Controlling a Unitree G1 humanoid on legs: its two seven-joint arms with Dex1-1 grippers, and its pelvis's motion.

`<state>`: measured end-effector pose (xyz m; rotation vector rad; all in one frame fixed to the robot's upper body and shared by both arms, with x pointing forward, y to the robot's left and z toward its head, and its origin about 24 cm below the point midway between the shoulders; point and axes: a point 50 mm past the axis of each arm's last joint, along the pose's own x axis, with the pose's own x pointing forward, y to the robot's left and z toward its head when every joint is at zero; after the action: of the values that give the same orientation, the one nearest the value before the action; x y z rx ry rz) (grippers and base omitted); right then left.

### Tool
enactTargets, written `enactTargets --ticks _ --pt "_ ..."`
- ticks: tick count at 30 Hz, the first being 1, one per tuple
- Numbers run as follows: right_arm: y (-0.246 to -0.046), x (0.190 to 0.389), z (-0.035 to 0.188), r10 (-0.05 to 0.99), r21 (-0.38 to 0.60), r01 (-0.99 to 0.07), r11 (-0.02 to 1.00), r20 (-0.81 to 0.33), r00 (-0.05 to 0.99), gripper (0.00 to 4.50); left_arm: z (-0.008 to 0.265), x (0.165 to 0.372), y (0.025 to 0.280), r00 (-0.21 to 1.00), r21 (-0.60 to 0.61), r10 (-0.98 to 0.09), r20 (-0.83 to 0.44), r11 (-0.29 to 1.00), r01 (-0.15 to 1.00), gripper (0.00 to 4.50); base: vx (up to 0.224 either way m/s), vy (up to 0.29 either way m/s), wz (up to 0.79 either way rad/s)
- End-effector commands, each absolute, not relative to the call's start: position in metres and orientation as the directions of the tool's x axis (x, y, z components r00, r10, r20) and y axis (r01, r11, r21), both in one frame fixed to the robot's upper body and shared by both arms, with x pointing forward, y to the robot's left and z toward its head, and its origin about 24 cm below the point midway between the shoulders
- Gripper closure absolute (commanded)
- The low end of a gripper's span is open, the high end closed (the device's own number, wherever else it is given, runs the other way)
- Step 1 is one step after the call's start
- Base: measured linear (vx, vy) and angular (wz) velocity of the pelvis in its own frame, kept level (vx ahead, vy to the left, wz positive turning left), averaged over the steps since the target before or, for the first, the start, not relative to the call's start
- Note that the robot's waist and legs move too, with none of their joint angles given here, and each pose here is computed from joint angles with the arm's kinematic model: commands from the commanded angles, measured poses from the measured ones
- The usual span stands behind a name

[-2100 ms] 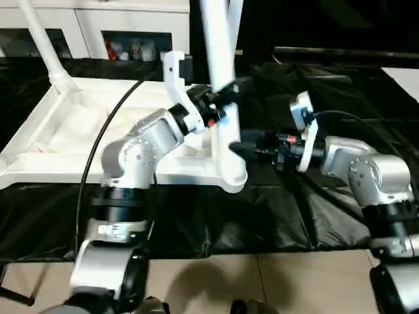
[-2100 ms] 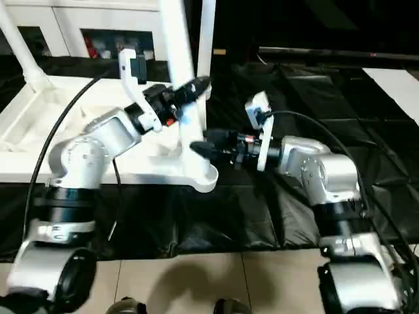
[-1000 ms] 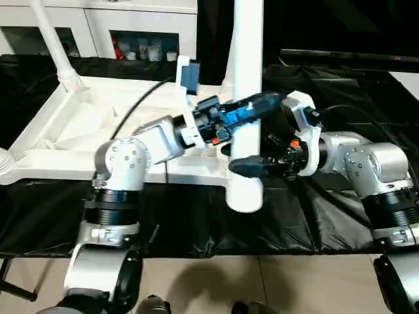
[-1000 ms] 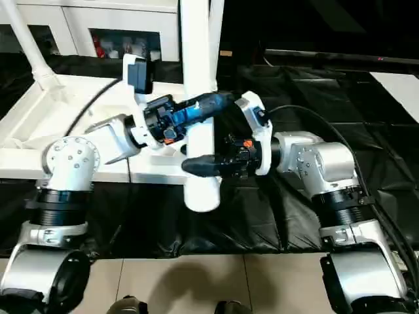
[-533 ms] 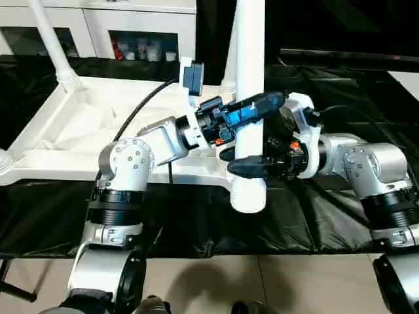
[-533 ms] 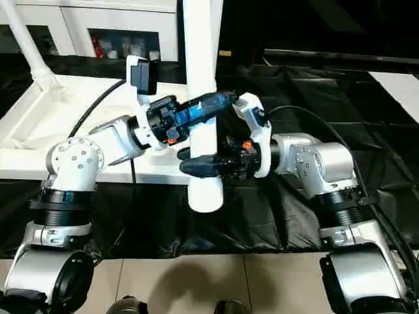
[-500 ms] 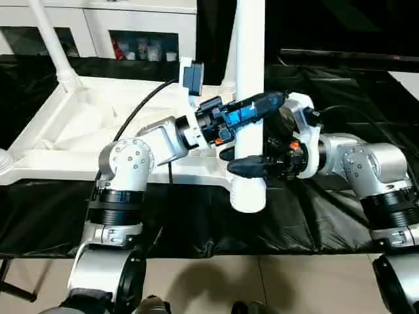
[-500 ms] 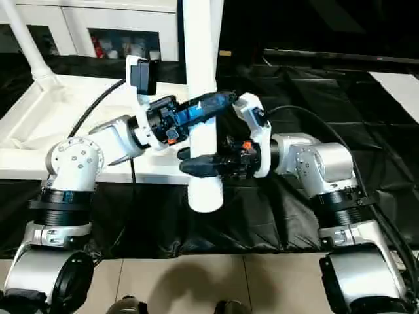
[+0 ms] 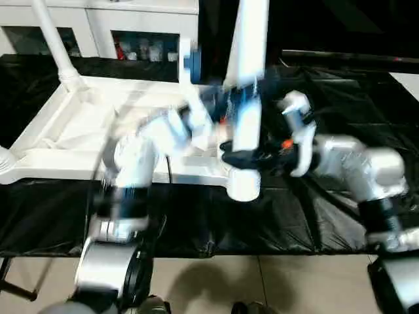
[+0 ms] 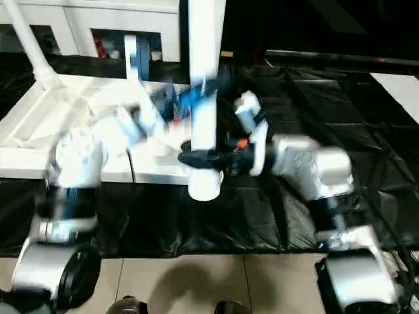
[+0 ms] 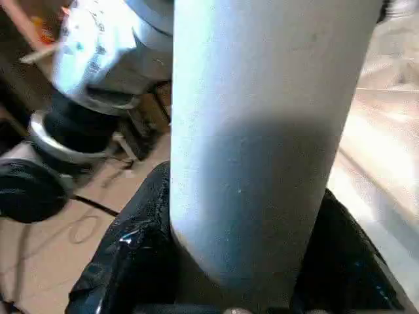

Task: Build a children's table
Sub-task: Pick table leg

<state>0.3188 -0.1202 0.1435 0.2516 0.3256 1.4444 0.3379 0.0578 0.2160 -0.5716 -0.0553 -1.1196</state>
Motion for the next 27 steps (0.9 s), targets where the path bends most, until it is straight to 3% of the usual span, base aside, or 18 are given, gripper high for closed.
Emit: enactTargets --ticks 1,3,6,15,16,23,27 --pt "-0.116 0.321 0.149 0.990 0.289 -0.948 0.136 -0.077 0.118 2.61 0.215 0.343 0.053 0.521 -0.405 -0.809 0.270 0.396 0.824 1.91 0.000 0.000 0.00" --pt "-0.114 0.324 0.149 0.984 0.270 -0.947 0.171 -0.085 0.154 2.61 0.215 0.346 0.054 0.583 -0.408 -0.771 0.255 0.461 0.788 2.28 0.000 0.000 0.00" --pt "-0.112 0.325 0.149 0.982 0.263 -0.946 0.188 -0.084 0.172 2.61 0.215 0.346 0.054 0.597 -0.406 -0.760 0.256 0.476 0.780 2.48 0.000 0.000 0.00" --pt "-0.109 0.326 0.151 0.977 0.227 -0.951 0.212 -0.082 0.198 2.61 0.214 0.343 0.048 0.578 -0.334 -0.774 0.258 0.490 0.805 2.70 0.000 0.000 0.00" --pt "-0.109 0.325 0.151 0.978 0.240 -0.948 0.207 -0.076 0.194 2.05 0.215 0.343 0.048 0.581 -0.326 -0.773 0.256 0.497 0.804 2.70 0.000 0.000 0.00" --pt "-0.116 0.328 0.149 0.976 0.256 -0.944 0.209 -0.118 0.184 1.59 0.215 0.341 0.047 0.551 -0.299 -0.796 0.249 0.478 0.826 2.71 0.000 0.000 0.00" --pt "-0.123 0.324 0.151 0.988 0.303 -0.944 0.134 -0.113 0.104 1.59 0.215 0.338 0.046 0.504 -0.284 -0.826 0.251 0.435 0.854 2.71 0.000 0.000 0.00"
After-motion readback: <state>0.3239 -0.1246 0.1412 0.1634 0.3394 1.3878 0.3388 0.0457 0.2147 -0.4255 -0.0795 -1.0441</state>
